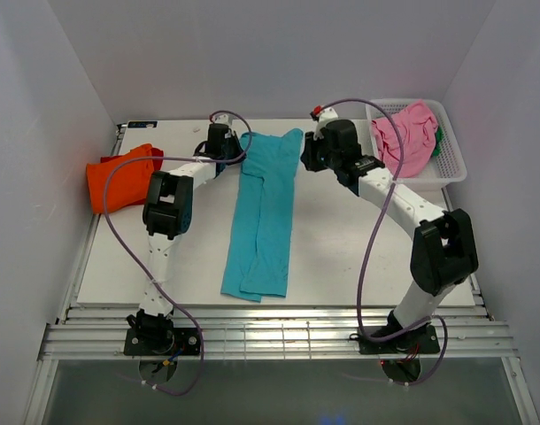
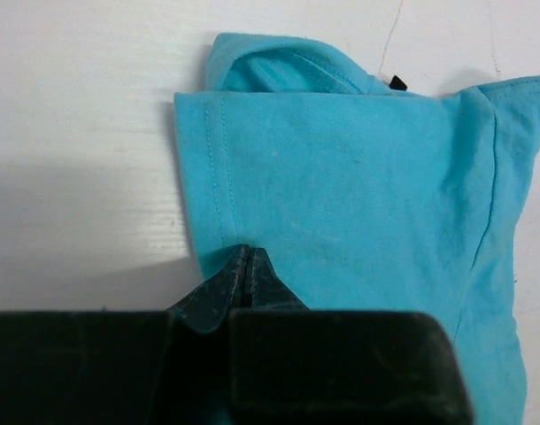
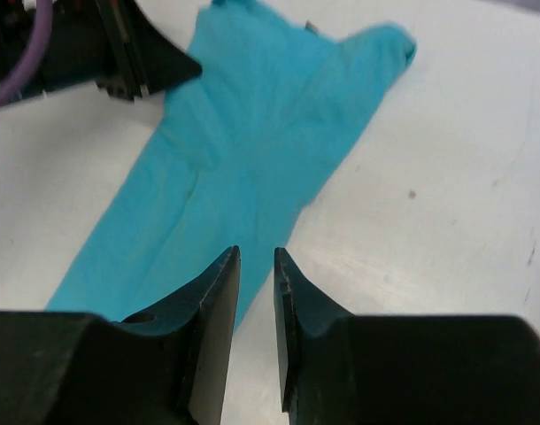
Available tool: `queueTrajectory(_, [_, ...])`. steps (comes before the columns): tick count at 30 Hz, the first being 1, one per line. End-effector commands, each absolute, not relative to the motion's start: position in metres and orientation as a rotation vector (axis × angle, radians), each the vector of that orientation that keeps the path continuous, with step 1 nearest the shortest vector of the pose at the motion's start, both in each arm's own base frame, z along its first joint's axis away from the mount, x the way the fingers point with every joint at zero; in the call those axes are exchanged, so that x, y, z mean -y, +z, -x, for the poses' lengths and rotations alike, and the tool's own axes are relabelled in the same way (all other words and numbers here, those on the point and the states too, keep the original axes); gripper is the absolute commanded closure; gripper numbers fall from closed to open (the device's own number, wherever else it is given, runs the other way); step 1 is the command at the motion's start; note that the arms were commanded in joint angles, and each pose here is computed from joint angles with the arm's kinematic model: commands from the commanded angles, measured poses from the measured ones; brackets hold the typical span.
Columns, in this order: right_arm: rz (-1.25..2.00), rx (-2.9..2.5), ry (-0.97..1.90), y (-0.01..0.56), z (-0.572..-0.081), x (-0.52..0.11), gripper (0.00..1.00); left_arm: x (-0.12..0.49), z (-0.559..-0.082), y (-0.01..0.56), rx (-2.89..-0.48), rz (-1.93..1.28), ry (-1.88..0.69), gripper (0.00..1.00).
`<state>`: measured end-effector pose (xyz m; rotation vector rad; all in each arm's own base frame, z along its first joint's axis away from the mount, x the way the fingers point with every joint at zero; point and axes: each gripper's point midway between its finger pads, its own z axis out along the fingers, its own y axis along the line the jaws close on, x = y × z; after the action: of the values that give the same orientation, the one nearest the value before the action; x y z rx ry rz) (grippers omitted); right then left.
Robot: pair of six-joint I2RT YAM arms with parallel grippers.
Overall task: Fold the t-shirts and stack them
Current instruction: Rotate the tshirt 90 degrees, then grab the bottom of the folded rectangular tshirt with both arms
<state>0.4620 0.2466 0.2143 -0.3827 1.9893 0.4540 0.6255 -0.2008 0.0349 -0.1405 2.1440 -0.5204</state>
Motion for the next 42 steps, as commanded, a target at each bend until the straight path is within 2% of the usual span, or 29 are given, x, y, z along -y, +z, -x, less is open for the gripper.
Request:
queueTrajectory(1, [0.428, -2.16, 0.353, 0.161, -0.408, -0.24, 0.71, 0.191, -0.621, 0.111, -1.986, 0.123, -0.521, 0.89])
queueTrajectory(2, [0.416, -2.149, 0.341, 0.168, -0.397, -0.237, 0.69, 0.189, -0.615, 0.121, -1.967, 0.125, -0.521, 0.81])
queueTrajectory(3, [0.42, -2.196, 0.34, 0.15, -0.378, -0.237, 0.68, 0.188, -0.609, 0.132, -1.948, 0.13, -0.517, 0.6])
queueTrajectory(4, [0.409, -2.209, 0.342, 0.147, -0.369, -0.235, 0.67, 0.184, -0.597, 0.151, -1.925, 0.126, -0.507, 0.49])
queueTrajectory(6, [0.417, -2.235, 0.357, 0.139, -0.34, -0.234, 0.65, 0.182, -0.581, 0.17, -1.907, 0.129, -0.487, 0.33])
queueTrajectory(7, [0.396, -2.218, 0.38, 0.148, -0.331, -0.234, 0.61, 0.176, -0.562, 0.185, -1.89, 0.148, -0.453, 0.22])
queueTrajectory(10, [0.397, -2.228, 0.369, 0.144, -0.3, -0.234, 0.53, 0.175, -0.523, 0.184, -1.906, 0.15, -0.413, 0.08])
queueTrajectory(11, [0.407, -2.22, 0.363, 0.145, -0.292, -0.237, 0.53, 0.172, -0.513, 0.206, -1.868, 0.141, -0.416, 0.06])
queueTrajectory(12, [0.419, -2.239, 0.355, 0.136, -0.283, -0.234, 0.45, 0.172, -0.504, 0.206, -1.885, 0.135, -0.413, 0.05])
queueTrajectory(16, [0.406, -2.269, 0.385, 0.124, -0.253, -0.235, 0.45, 0.176, -0.452, 0.197, -1.985, 0.15, -0.464, 0.04])
queueTrajectory(21, [0.394, -2.322, 0.455, 0.096, -0.216, -0.249, 0.46, 0.175, -0.359, 0.14, -2.142, 0.208, -0.434, 0.04])
queueTrajectory(27, [0.412, -2.359, 0.474, 0.071, -0.18, -0.268, 0.48, 0.17, -0.282, 0.085, -2.289, 0.237, -0.372, 0.04])
queueTrajectory(42, [0.447, -2.377, 0.466, 0.057, -0.161, -0.298, 0.48, 0.156, -0.221, 0.071, -2.375, 0.297, -0.389, 0.04])
